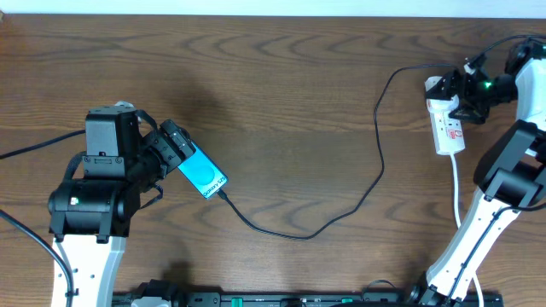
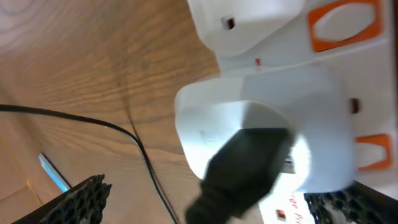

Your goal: Plug charger to phone and switch on socket

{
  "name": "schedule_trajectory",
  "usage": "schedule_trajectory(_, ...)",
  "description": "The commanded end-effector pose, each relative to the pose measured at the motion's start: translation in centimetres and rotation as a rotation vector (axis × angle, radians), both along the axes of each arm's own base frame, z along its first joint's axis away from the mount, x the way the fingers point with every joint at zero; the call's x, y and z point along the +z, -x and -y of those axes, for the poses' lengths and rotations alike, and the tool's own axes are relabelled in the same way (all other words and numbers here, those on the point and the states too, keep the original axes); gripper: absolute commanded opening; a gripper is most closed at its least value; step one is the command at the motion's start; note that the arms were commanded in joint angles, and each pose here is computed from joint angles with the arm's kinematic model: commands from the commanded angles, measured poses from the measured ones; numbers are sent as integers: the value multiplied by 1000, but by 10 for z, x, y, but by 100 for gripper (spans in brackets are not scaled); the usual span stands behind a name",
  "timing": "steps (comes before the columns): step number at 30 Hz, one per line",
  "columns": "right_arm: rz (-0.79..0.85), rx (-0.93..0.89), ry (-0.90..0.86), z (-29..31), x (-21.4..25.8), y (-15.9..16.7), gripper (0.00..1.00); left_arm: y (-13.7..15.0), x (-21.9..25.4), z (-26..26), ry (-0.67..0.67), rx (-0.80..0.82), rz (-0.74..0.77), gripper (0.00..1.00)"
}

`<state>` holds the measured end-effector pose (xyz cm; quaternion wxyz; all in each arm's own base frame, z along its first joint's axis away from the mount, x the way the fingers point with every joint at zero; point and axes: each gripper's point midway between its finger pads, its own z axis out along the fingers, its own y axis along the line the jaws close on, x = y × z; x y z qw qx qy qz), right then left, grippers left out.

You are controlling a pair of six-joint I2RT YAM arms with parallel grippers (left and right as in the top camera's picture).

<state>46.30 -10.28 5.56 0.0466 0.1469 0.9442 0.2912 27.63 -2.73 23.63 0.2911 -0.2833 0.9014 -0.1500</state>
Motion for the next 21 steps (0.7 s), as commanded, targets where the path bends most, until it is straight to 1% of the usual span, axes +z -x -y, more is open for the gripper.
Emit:
schedule_trajectory(1, 20, 11, -31, -12, 2, -10, 99, 0, 10, -3, -17, -3, 27, 92)
schedule_trajectory(12, 24, 1, -29, -7, 2, -9, 99, 0, 10, -3, -17, -3, 25, 91)
schedule_trajectory(13, 24, -1, -28, -6, 2, -9, 98, 0, 10, -3, -17, -3, 25, 91)
schedule_trajectory(16, 29, -12, -25, -1, 5, -8, 96, 0, 10, -3, -17, -3, 24, 91)
schedule_trajectory(21, 48, -32, 4, 13, 13, -7, 97, 0, 10, -3, -17, -3, 24, 91)
